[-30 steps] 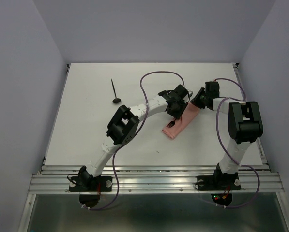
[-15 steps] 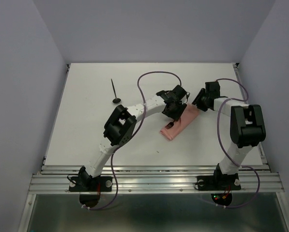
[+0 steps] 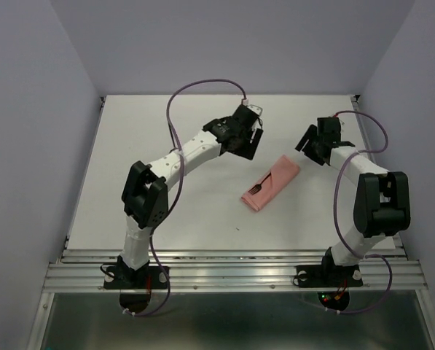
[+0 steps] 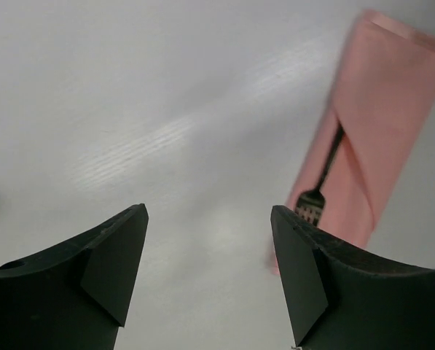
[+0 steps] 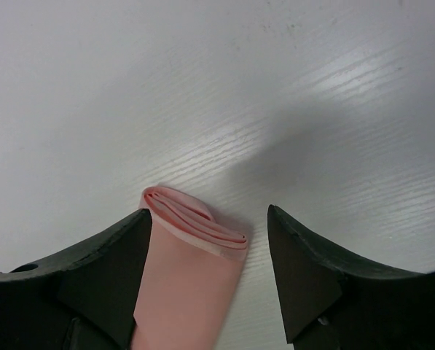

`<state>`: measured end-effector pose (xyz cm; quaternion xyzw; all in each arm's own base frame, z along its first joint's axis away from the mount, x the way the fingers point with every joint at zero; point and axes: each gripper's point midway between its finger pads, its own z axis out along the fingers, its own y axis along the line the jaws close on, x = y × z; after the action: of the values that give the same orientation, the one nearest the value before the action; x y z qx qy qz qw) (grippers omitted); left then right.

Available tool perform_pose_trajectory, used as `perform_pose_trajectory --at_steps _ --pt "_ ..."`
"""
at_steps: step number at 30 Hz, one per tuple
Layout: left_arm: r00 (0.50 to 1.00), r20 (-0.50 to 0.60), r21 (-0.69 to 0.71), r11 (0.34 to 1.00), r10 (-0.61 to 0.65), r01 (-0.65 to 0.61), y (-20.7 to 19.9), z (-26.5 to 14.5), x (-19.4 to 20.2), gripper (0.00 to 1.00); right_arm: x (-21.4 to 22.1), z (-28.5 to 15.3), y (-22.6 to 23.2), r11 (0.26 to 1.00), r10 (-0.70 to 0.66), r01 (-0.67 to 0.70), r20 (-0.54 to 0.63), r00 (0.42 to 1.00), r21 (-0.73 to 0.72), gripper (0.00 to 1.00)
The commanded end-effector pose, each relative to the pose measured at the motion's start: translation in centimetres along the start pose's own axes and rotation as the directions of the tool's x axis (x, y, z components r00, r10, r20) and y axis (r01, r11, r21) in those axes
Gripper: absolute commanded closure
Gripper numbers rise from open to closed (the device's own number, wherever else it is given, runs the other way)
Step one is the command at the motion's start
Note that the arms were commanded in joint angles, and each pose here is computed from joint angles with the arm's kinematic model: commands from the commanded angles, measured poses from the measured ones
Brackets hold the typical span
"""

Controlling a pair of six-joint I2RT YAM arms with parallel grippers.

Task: Fold the napkin into a case and place the utensils inside
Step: Pick up the spoon from the center of the board.

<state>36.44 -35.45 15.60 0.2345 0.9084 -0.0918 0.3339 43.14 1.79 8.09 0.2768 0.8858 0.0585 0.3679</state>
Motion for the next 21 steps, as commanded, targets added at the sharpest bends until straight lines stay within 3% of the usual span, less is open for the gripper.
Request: perform_pose_trajectory --at_steps 1,5,9,11,12,21 --pt "0.977 0.047 -0.215 0.953 -0.210 0.215 10.8 0.0 -1.0 0.18 -2.2 -2.3 1.7 0.997 -0.006 0.010 0.044 0.999 -0.081 0.29" --pt "0.914 0.063 -0.338 0.853 -0.401 0.397 19.2 1.2 1.0 0.15 -1.6 -2.7 1.7 0.995 -0.012 0.015 0.032 0.999 -0.094 0.29" --pt "0.875 0.074 -0.422 0.780 -0.478 0.462 23.5 2.1 3.1 0.15 -0.9 -2.4 1.6 0.995 -0.018 0.019 0.011 1.000 -0.097 0.29" --pt "0.854 0.059 -0.446 0.752 -0.517 0.486 25.8 3.1 4.5 0.18 -0.6 -2.1 1.6 0.995 -0.020 0.020 -0.001 1.000 -0.102 0.29" --pt "0.825 0.025 -0.463 0.725 -0.565 0.510 28.4 5.3 6.4 0.24 -0.4 -1.9 1.8 0.993 -0.016 0.015 -0.011 1.000 -0.114 0.29" --pt "0.798 0.022 -0.488 0.690 -0.602 0.534 30.3 8.7 7.7 0.37 -0.5 -2.2 1.6 0.994 -0.020 0.019 -0.002 1.000 -0.109 0.29"
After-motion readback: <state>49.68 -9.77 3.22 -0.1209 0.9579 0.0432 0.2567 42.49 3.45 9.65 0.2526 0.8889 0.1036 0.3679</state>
